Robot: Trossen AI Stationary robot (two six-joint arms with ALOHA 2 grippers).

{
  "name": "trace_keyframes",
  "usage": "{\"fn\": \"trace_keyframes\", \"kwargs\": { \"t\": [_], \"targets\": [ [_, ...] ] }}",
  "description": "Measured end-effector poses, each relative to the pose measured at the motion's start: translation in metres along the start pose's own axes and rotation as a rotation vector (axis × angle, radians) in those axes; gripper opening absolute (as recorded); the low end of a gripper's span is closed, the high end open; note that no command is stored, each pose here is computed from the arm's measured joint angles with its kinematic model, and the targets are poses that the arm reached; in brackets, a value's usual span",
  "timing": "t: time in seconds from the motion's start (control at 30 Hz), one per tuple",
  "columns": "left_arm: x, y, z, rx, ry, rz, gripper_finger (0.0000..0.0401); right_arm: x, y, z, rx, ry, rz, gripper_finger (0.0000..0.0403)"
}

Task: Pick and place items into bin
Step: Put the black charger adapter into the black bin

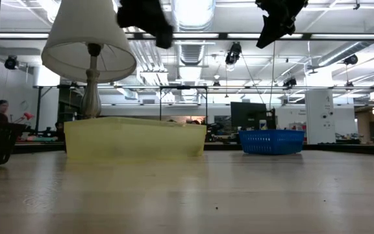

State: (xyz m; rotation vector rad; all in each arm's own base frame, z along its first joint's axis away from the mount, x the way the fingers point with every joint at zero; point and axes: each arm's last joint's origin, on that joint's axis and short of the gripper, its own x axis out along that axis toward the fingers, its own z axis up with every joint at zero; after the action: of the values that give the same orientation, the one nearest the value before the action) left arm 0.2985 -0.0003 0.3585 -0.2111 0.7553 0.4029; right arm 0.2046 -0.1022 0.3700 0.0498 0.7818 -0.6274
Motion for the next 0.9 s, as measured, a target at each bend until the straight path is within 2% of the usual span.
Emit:
{"fn": "trace_keyframes", "kwargs": {
  "t": [0.27,0.47,0.63,0.77,0.9],
  "targets": [
    [-0.023,-0.014,-0.046,-0.067,0.396,-0.023,0.0138,0.0,0.0,0.0,0.002,0.0,0.001,0.0068],
    [-0.036,-0.029,-0.079,0.034,0.667,-0.06,0.0138,0.0,0.0,0.0,0.002,0.0,0.001,0.0068],
    [-0.033,-0.04,-0.107,0.1,0.796,-0.09,0.0138,0.0,0.0,0.0,0.001,-0.001,0.001,0.0068],
    [-0.025,-0.048,-0.129,0.073,0.906,-0.086,0.0138,0.0,0.0,0.0,0.002,-0.003,0.002,0.0068],
    [-0.023,-0.061,-0.142,0.072,0.947,-0.208,0.0138,0.0,0.0,0.0,0.002,-0.003,0.002,0.0068]
  ]
}}
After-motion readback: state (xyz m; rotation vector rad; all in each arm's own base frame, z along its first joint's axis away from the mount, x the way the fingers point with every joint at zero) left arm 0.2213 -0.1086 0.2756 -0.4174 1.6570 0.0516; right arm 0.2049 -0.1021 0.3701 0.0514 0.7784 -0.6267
